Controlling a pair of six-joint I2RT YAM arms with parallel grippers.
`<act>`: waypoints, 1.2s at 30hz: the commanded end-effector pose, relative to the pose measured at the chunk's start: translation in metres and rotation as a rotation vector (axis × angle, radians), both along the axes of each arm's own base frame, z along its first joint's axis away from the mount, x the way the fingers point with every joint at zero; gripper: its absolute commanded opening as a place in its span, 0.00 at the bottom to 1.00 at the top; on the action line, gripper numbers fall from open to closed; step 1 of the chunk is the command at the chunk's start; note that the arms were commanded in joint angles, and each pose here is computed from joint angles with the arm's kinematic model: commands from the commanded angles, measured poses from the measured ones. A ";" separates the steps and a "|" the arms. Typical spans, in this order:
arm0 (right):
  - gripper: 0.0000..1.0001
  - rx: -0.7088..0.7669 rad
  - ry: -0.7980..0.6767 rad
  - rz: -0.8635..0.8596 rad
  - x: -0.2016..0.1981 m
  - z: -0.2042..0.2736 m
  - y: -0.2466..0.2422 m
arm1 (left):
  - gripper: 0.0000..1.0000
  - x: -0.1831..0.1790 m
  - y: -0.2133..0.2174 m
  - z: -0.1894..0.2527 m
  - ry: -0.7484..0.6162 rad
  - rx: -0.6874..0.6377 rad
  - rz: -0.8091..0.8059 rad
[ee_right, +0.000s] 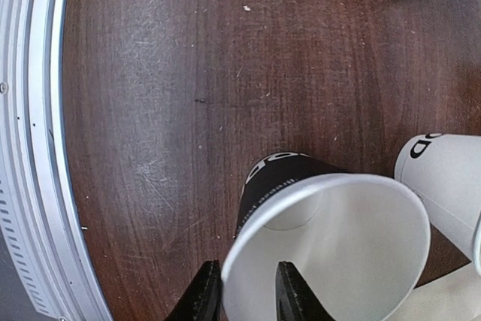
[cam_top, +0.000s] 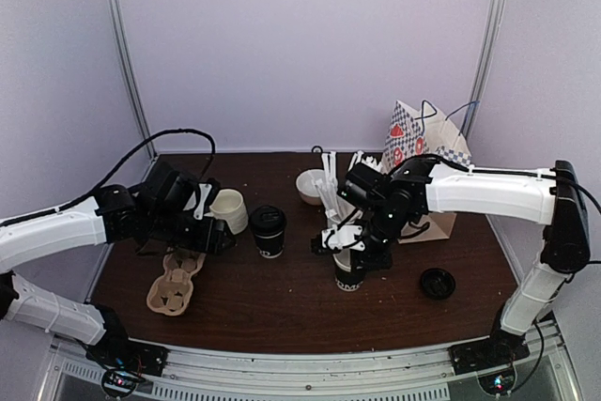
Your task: Pack the takeout coffee
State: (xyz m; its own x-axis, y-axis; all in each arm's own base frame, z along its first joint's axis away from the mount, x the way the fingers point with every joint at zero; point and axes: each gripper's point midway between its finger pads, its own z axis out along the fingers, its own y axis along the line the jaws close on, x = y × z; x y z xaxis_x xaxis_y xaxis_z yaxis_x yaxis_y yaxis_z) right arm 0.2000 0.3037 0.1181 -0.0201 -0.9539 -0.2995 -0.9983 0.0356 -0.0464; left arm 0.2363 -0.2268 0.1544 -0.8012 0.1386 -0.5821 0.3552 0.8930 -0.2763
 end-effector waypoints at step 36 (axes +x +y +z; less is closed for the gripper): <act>0.77 0.081 -0.029 0.389 -0.100 0.049 0.043 | 0.68 -0.004 0.010 0.010 -0.050 -0.020 0.000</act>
